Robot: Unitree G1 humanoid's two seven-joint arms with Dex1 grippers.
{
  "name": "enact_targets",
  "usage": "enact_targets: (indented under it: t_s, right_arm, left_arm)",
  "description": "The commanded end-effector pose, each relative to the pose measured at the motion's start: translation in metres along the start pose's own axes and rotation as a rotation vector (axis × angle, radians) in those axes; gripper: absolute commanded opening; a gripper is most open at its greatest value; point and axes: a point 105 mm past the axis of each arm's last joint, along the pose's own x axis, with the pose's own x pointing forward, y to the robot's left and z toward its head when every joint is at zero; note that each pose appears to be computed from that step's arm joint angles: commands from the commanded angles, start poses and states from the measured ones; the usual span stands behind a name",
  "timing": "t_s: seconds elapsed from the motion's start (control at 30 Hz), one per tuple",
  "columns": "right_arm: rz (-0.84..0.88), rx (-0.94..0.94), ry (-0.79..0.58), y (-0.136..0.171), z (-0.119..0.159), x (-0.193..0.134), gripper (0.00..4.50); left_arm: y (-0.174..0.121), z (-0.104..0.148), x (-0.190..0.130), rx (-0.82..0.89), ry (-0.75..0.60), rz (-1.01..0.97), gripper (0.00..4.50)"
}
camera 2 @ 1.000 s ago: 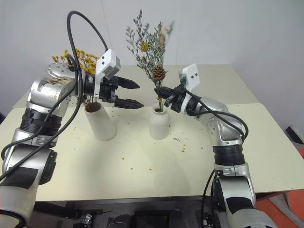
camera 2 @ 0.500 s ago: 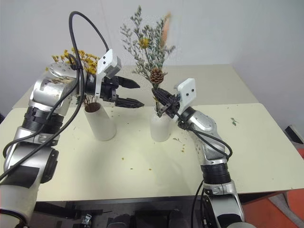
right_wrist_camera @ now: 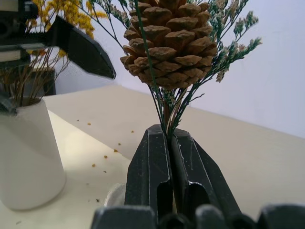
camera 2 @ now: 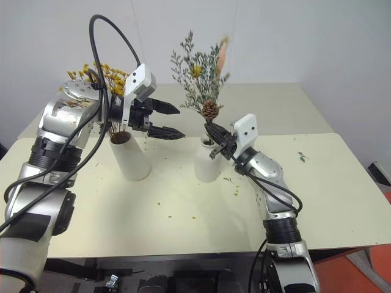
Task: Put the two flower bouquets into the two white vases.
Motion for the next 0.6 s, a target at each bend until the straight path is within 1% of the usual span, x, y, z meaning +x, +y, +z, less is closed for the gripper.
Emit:
enact_targets:
  t_s: [0.03, 0.2, 0.27, 0.3, 0.43, 0.6]
  right_arm:
    - [0.009, -0.063, -0.066, 0.0022, 0.019, -0.003, 0.03]
    - [0.009, -0.071, -0.06, 0.0047, 0.016, -0.0026, 0.03]
    - [0.005, -0.073, -0.06, 0.0046, 0.0157, -0.0022, 0.57]
    - [0.004, -0.074, -0.06, 0.0046, 0.0156, -0.0021, 0.74]
    - [0.005, -0.078, -0.063, 0.0044, 0.0171, -0.0007, 2.1]
    - [0.016, -0.087, -0.077, 0.0043, 0.0253, 0.0003, 3.82]
  left_arm:
    - [0.0005, 0.0174, -0.0045, 0.056, -0.023, 0.009, 4.5]
    - [0.0004, 0.0185, -0.0039, 0.06, -0.023, 0.007, 4.5]
    - [0.0004, 0.0187, -0.0039, 0.061, -0.023, 0.006, 4.5]
    - [0.0003, 0.0187, -0.0039, 0.061, -0.023, 0.006, 4.5]
    - [0.0004, 0.0188, -0.0038, 0.063, -0.022, 0.006, 4.5]
    - [0.0003, 0.0187, -0.0038, 0.063, -0.022, 0.005, 4.5]
